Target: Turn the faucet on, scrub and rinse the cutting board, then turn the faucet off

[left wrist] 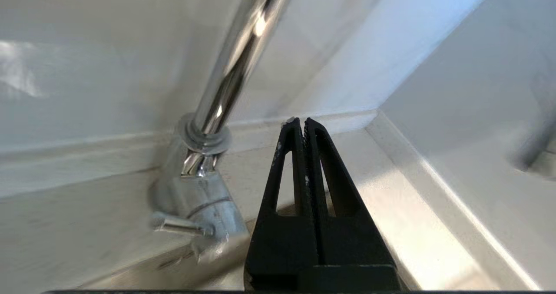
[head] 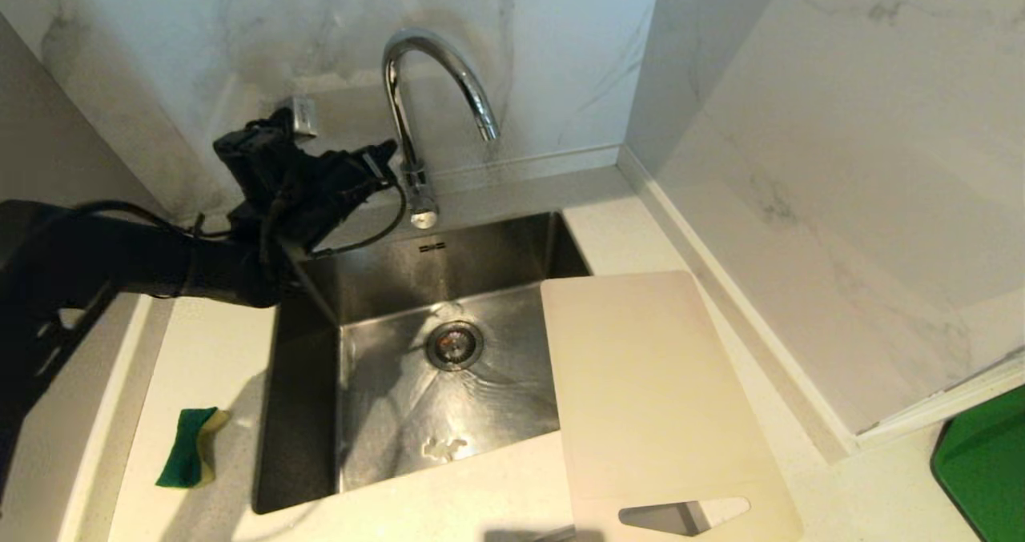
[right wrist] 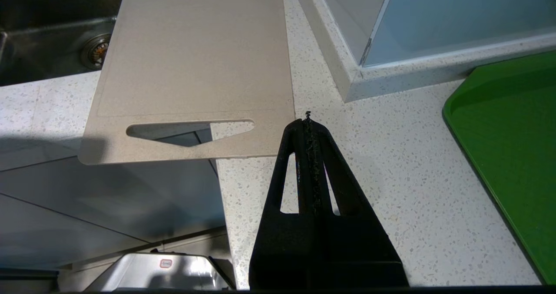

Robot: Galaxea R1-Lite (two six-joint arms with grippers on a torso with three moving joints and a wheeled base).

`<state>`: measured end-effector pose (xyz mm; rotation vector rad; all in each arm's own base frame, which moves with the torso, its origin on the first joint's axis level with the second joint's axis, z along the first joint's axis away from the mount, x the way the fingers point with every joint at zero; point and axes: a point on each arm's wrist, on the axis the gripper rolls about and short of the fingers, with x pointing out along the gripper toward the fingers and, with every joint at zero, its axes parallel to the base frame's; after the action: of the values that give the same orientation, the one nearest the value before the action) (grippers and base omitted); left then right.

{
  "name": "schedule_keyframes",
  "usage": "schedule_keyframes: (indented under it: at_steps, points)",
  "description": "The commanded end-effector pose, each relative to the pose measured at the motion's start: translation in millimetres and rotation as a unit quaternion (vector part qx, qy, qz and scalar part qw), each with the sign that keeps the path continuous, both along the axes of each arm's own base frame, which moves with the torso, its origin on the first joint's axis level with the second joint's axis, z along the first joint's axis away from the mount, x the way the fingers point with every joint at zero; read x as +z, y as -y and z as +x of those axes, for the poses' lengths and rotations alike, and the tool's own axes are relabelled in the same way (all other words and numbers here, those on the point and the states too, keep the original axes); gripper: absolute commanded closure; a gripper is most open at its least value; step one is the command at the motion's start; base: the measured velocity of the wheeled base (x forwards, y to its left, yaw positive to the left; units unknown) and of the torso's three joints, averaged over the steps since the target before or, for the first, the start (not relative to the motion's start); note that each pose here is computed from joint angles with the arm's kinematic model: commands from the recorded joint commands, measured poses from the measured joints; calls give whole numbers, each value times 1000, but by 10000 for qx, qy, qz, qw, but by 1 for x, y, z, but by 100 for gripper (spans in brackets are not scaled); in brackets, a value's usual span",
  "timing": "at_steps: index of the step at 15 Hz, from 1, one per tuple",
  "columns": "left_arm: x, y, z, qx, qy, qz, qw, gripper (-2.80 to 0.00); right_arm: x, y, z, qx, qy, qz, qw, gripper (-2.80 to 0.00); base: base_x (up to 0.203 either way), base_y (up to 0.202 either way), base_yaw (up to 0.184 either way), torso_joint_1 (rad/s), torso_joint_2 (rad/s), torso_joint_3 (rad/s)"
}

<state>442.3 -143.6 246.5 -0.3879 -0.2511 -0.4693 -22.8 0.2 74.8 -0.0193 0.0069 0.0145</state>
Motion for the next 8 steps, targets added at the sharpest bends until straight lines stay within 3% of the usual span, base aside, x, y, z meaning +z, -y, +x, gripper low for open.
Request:
schedule_keyframes:
  at_steps: [1, 3, 4, 6, 8]
  points:
    - [56, -32, -49, 349, 212, 460, 9981, 0, 0, 0, 0, 5, -3, -3, 10000, 0, 0, 0, 0, 0, 0, 0]
    - [70, -75, -71, 1049, 202, 1248, 9864, 0, 0, 0, 0, 5, -3, -11, 10000, 0, 0, 0, 0, 0, 0, 0]
    - [75, -99, -81, 1418, 165, 1507, 9782, 0, 0, 0, 0, 5, -3, -11, 10000, 0, 0, 0, 0, 0, 0, 0]
    - [86, -135, -110, 1920, 6, 1743, 9658, 0, 0, 0, 0, 5, -11, -11, 10000, 0, 0, 0, 0, 0, 0, 0]
    - [95, -159, -142, 2243, -305, 1762, 9580, 0, 0, 0, 0, 5, -3, -11, 10000, 0, 0, 0, 0, 0, 0, 0]
